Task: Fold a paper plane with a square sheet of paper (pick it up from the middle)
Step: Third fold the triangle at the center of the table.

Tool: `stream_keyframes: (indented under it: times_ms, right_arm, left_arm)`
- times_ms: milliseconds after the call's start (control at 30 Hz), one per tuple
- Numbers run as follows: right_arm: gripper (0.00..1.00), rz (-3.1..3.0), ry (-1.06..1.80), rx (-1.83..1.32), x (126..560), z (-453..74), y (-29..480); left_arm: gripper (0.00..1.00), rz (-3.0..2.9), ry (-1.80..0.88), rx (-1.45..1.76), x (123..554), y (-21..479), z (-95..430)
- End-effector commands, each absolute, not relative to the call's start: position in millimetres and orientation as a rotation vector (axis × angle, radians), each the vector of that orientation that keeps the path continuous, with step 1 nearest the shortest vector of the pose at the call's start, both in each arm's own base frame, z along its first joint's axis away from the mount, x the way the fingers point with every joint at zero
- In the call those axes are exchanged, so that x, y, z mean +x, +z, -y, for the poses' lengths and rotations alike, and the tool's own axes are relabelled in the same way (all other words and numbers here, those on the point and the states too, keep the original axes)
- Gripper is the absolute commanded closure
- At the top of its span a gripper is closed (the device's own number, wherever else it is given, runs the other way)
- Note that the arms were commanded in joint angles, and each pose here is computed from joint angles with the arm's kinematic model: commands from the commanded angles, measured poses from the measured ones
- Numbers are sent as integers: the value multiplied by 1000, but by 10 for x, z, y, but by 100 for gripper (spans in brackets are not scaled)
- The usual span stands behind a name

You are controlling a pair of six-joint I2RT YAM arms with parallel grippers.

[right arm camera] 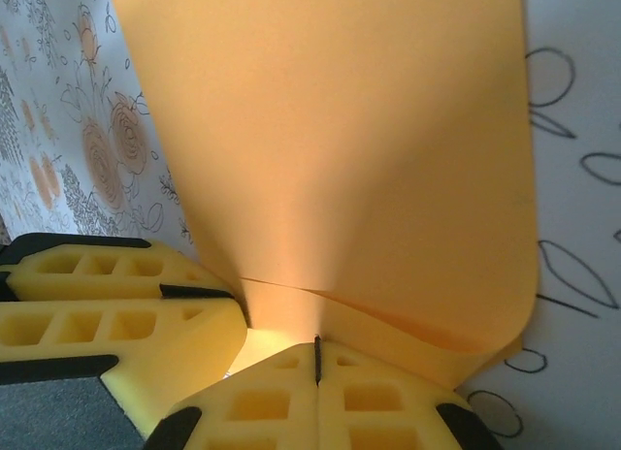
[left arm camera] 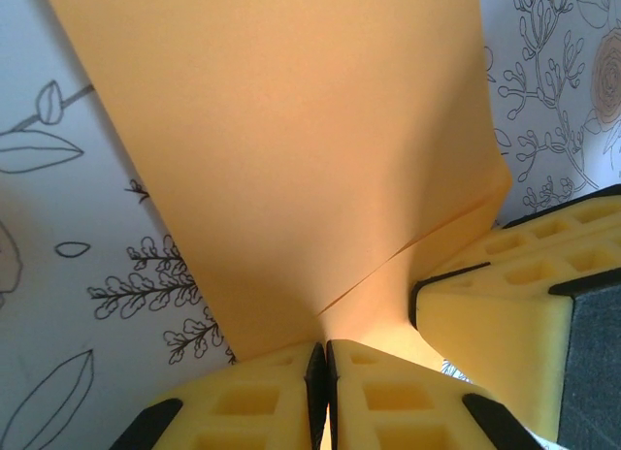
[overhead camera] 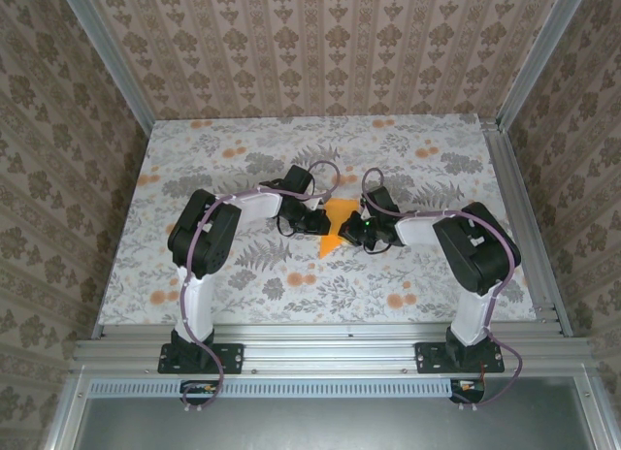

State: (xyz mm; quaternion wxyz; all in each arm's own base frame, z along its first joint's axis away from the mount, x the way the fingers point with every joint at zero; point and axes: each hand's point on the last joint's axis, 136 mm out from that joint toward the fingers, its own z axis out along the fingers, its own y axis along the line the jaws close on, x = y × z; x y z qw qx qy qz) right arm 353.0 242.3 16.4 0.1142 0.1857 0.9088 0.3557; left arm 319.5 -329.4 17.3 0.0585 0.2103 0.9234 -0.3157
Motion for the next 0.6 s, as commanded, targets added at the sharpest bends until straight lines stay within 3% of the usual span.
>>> stream_keyframes:
  times_ms: [0, 567]
  right_arm:
    - [100, -2708, 896, 577, 3537, -2188, -38]
    - [100, -2712, 742, 634, 3593, -1674, -73]
  left_arm:
    - [85, -2986, -691, 628, 3003, -460, 2886]
    - [86, -2989, -681, 628, 3006, -469, 2857]
